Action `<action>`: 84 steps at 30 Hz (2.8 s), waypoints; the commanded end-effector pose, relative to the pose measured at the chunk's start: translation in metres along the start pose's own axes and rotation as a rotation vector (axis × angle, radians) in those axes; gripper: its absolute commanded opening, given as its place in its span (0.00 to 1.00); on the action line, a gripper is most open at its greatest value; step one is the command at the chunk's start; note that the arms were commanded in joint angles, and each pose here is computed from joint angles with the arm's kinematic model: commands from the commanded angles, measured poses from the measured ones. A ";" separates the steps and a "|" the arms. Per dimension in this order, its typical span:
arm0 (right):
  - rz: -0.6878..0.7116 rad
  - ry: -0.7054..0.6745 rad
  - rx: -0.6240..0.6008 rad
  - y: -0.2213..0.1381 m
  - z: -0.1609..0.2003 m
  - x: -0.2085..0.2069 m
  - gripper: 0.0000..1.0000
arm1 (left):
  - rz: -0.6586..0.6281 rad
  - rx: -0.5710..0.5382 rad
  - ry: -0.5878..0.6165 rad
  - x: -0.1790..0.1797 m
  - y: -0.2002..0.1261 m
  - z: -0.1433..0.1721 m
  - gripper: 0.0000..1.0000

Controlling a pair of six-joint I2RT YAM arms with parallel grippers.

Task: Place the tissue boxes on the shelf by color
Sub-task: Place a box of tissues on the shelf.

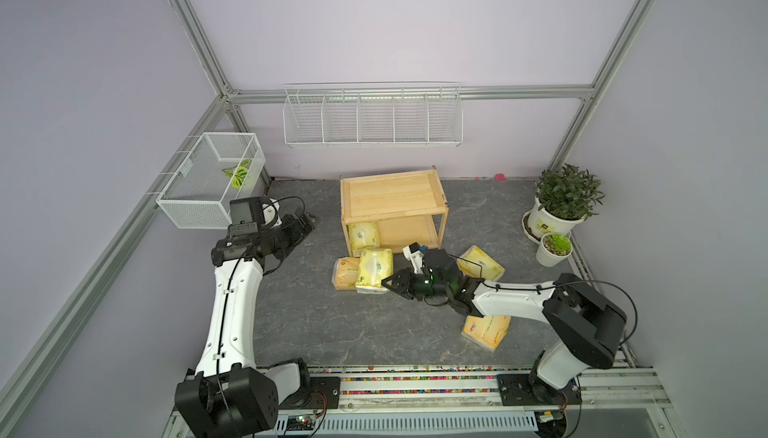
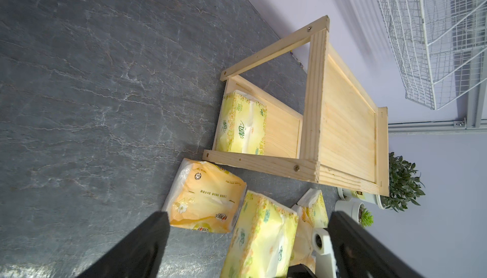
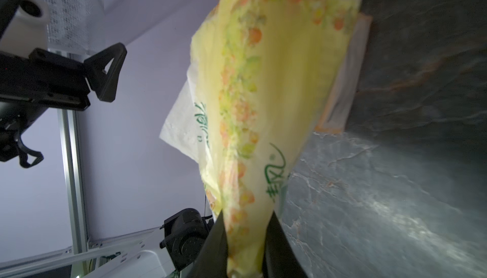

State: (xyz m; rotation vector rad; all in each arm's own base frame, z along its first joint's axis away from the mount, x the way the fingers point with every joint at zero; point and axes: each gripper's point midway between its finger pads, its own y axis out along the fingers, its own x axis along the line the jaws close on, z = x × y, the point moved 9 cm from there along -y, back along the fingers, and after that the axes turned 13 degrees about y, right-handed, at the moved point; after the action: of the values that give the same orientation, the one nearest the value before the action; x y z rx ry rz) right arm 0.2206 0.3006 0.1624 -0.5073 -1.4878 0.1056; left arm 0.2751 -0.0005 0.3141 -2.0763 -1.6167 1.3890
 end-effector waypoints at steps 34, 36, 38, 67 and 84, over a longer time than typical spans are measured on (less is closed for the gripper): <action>0.079 0.051 -0.430 0.008 -0.116 -0.029 0.22 | 0.051 0.060 0.156 -0.056 0.050 -0.020 1.00; 0.081 0.052 -0.424 0.013 -0.120 -0.030 0.22 | 0.050 0.063 0.160 -0.057 0.053 -0.019 1.00; 0.086 0.053 -0.419 0.018 -0.123 -0.031 0.23 | 0.053 0.067 0.161 -0.058 0.056 -0.018 1.00; 0.202 -0.046 -0.471 -0.010 -0.123 -0.020 0.81 | -0.085 0.028 0.172 -0.065 0.083 -0.010 1.00; 0.130 0.009 -0.601 0.004 -0.148 -0.027 0.81 | -0.060 0.064 0.204 -0.066 0.098 -0.006 1.00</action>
State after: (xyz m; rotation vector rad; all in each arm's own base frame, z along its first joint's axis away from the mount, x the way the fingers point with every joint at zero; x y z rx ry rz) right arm 0.3494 0.2572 0.1362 -1.0620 -1.4816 -0.1266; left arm 0.3440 -0.0897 0.2936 -2.0211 -1.5333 1.1764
